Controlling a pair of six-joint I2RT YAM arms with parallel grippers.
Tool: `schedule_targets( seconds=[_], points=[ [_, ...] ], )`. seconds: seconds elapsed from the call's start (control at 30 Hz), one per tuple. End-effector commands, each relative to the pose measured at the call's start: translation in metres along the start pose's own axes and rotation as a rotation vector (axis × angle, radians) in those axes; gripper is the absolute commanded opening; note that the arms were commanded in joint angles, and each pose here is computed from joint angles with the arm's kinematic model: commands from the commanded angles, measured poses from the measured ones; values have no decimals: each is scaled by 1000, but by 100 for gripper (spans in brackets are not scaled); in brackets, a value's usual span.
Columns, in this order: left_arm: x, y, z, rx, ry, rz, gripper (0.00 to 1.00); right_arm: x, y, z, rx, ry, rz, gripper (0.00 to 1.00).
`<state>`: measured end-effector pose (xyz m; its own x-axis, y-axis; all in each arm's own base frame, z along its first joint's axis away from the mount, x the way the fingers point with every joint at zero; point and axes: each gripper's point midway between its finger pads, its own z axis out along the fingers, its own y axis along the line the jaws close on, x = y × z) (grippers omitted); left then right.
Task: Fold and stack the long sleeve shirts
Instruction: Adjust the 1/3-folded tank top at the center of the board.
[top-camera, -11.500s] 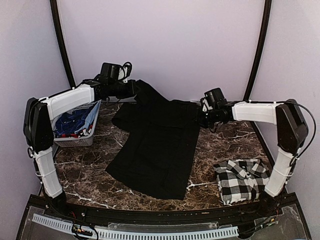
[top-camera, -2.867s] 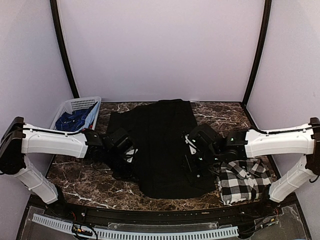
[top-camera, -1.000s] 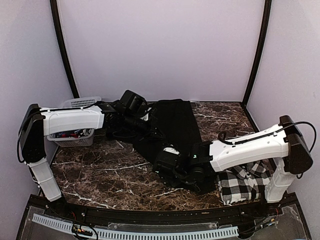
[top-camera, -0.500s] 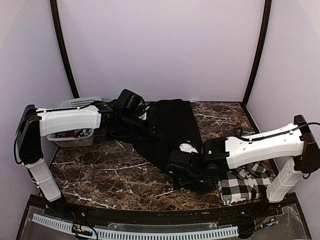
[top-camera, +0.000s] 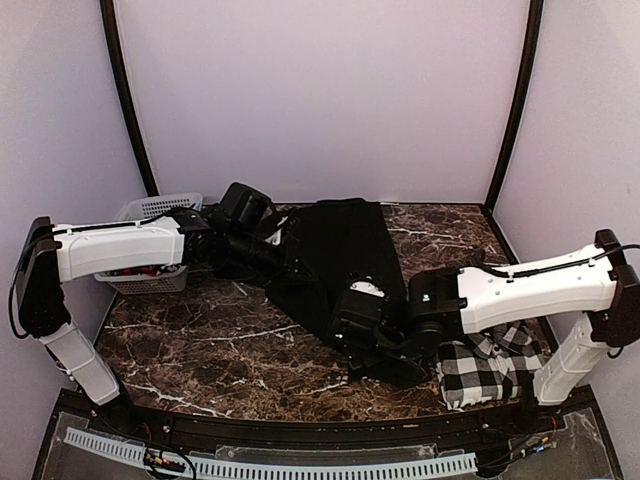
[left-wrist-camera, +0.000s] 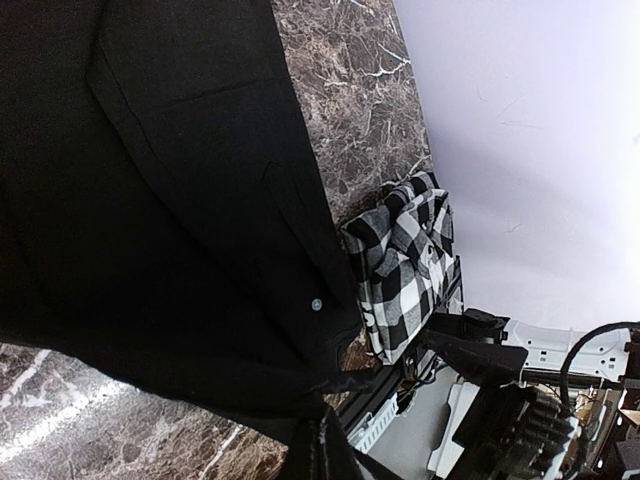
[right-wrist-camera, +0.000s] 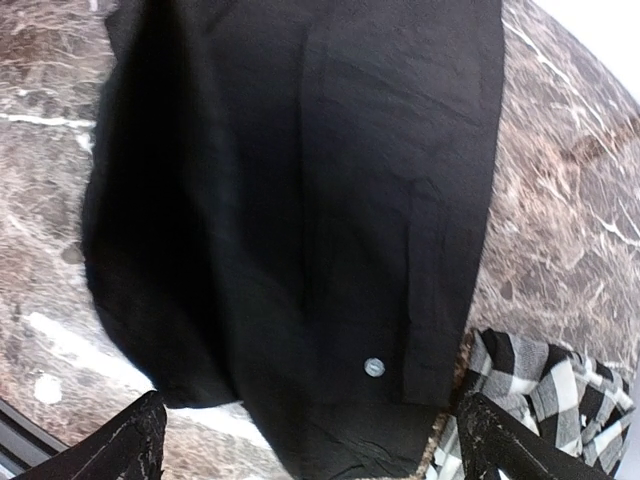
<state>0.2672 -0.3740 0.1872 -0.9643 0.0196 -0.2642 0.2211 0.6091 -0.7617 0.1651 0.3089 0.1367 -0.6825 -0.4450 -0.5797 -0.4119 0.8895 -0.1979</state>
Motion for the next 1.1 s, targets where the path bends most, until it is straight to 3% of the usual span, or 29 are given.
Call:
schedule_targets(
  seconds=[0.0, 0.17, 0.37, 0.57, 1.07],
  points=[
    [-1, -4, -3, 7, -7, 12, 0, -12, 26, -3, -7, -50, -15, 99],
    [-4, -5, 1, 1, 0, 21, 0, -17, 43, 1, 5, -64, -39, 99],
    [-7, -8, 0, 0, -4, 29, 0, -4, 28, 18, 161, -34, -53, 99],
    [-6, -6, -1, -14, -1, 27, 0, 12, 33, 32, 160, 7, -51, 99],
    [18, 15, -17, -69, 16, 6, 0, 42, -10, 30, 187, 86, -43, 98]
  ],
)
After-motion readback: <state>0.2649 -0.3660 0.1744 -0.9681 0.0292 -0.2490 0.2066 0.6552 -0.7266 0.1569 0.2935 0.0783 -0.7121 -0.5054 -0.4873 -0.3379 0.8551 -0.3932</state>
